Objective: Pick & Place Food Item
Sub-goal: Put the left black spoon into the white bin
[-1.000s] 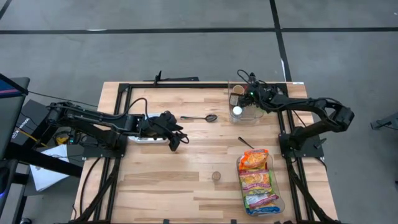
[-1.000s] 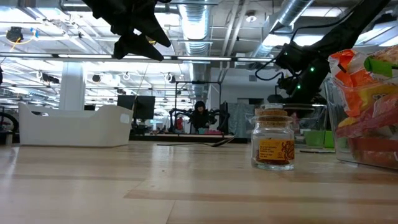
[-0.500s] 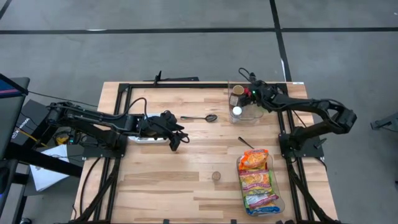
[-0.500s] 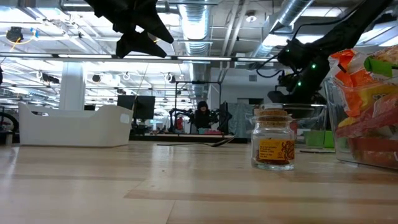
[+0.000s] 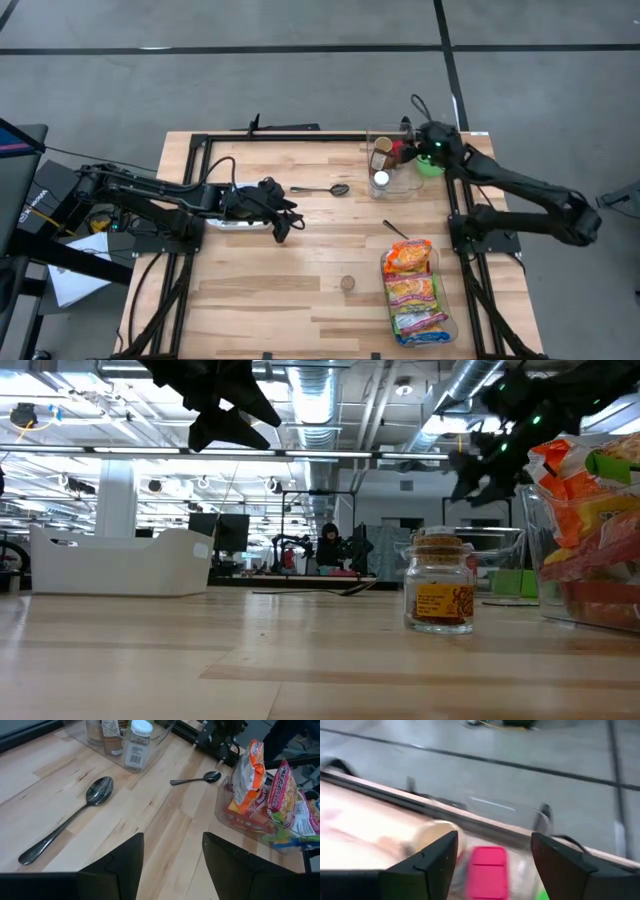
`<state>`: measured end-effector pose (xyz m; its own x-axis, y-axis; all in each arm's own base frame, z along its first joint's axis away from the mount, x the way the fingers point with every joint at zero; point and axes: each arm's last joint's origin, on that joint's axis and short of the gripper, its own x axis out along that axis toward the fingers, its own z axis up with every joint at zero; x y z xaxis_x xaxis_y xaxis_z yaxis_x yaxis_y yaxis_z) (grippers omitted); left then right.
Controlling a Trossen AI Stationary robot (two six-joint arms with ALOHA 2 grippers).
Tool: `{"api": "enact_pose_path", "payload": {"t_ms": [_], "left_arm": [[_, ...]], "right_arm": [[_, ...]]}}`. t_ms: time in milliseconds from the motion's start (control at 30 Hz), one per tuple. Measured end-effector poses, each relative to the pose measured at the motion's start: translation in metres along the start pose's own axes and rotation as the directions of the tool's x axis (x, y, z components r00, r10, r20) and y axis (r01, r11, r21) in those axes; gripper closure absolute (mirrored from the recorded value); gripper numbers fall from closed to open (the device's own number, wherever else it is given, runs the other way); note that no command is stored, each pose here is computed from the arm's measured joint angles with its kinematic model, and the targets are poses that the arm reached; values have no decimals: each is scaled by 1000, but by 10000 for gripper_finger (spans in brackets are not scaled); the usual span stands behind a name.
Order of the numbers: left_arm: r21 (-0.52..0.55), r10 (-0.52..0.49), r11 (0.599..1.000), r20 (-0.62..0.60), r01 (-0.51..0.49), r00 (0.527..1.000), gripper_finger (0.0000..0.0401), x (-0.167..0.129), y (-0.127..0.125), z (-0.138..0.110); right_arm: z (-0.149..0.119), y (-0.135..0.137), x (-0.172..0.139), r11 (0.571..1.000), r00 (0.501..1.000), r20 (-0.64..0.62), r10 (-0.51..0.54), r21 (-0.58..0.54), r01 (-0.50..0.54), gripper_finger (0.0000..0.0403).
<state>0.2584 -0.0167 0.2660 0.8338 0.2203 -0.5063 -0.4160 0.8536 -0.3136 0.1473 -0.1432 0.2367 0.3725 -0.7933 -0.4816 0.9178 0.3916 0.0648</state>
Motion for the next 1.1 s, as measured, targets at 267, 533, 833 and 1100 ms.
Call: {"api": "enact_pose_path", "payload": {"t_ms": [267, 533, 833, 1100], "left_arm": [[-16, -42, 999, 70, 43, 997, 206, 0, -4, 7], [46, -96, 995, 244, 87, 965, 206, -1, -4, 28], [54, -45, 998, 376, 26, 926, 206, 1, 15, 51], [159, -81, 987, 396, 18, 915, 206, 16, 21, 69]], "right_arm": [[12, -1, -51, 958, 952, 117, 281, 16, -285, 159], [13, -2, -84, 910, 902, 202, 381, 89, -404, 159], [11, 2, -93, 873, 874, 210, 438, 131, -469, 159], [10, 7, -96, 847, 857, 207, 472, 163, -506, 159]]}}
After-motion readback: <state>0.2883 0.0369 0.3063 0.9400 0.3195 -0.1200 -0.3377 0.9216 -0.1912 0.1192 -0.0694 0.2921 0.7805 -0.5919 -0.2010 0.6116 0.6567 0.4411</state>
